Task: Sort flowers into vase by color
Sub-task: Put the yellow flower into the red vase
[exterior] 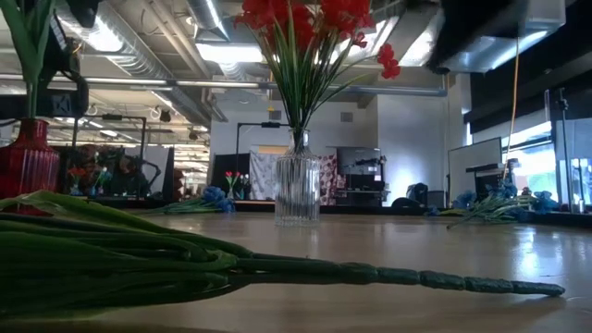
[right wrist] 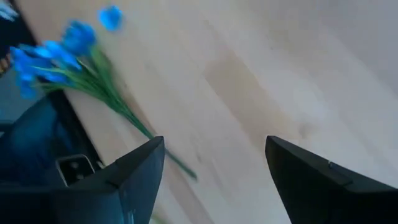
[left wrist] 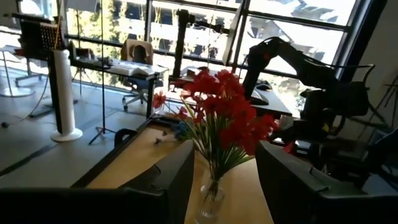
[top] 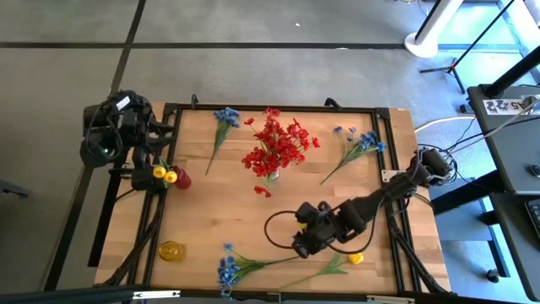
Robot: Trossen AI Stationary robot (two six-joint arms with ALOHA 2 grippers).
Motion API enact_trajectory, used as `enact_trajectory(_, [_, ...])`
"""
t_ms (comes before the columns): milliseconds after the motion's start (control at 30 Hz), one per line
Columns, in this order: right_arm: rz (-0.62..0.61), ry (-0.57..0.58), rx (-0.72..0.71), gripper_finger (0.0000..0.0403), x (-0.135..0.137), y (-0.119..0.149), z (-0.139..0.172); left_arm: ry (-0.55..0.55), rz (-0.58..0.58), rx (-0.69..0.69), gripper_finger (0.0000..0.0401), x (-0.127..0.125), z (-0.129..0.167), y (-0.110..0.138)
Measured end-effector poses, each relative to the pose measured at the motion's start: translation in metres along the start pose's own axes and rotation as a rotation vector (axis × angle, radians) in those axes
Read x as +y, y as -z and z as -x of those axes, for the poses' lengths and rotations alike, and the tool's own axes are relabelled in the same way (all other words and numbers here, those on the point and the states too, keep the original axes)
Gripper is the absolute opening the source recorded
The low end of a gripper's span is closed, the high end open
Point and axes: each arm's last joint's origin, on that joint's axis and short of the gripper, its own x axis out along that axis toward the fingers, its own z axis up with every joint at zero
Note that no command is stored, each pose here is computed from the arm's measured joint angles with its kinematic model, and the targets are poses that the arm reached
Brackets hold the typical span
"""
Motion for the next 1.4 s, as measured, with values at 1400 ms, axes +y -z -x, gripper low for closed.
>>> enact_trajectory(1400, [-0.592,0.484,0.358,0.028,-0.082,0.069,-0.069,0.001,-0.038,0.018,0.0166,0.0,0.0,0.0])
